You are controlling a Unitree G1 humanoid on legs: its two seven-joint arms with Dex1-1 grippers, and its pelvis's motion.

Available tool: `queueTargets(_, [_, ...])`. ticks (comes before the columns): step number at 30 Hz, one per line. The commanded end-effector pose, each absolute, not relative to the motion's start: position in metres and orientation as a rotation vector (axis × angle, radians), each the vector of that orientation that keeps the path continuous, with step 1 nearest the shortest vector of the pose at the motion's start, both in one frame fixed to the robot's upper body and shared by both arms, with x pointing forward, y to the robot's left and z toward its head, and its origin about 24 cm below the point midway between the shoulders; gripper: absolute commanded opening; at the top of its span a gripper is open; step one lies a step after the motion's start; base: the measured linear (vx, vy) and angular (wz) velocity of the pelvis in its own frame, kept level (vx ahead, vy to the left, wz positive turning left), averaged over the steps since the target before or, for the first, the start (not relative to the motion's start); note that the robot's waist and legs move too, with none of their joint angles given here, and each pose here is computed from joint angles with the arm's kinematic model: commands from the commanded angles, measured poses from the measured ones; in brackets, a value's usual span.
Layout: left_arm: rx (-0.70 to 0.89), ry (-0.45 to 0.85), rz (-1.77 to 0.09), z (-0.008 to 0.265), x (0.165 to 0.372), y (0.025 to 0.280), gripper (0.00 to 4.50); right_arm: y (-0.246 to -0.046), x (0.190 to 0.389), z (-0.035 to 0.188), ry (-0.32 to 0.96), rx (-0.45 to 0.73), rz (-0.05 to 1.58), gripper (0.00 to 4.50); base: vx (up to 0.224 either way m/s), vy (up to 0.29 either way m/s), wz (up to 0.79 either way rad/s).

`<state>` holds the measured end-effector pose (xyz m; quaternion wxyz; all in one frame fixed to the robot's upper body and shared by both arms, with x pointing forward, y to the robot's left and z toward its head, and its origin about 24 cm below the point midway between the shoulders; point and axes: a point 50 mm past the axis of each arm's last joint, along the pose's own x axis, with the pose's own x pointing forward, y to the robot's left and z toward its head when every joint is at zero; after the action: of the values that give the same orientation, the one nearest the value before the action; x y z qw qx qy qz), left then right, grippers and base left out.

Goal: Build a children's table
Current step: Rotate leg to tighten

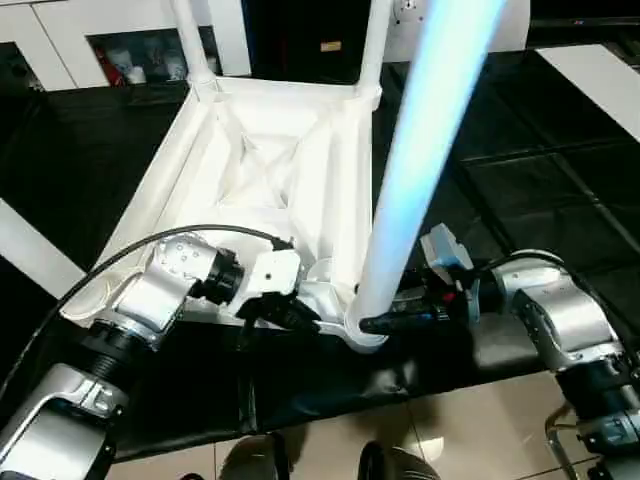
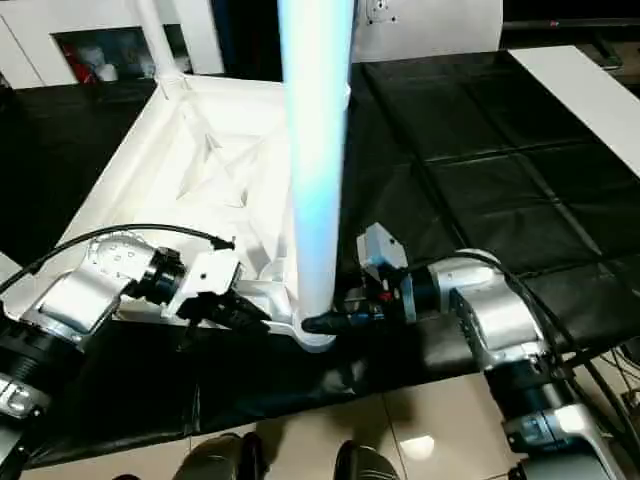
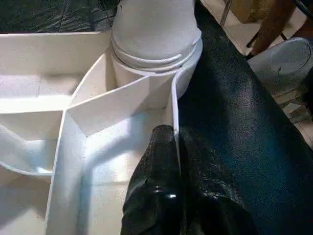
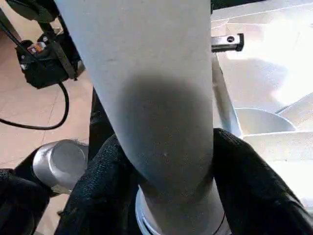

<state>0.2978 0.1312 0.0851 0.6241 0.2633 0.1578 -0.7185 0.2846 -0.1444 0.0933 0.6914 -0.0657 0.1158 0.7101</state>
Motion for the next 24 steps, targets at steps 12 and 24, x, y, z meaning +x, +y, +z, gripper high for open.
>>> queueTargets(12, [0.424, 0.356, -1.481, 0.084, 0.298, 0.100, 0.00, -0.119, 0.263, 0.089, 0.312, 0.015, 1.449, 2.04, 0.000, 0.000, 0.00])
queueTargets(24, [0.310, 0.363, -1.178, 0.097, 0.323, 0.049, 0.00, -0.061, 0.293, 0.094, 0.320, 0.258, 0.877, 2.04, 0.000, 0.000, 0.00])
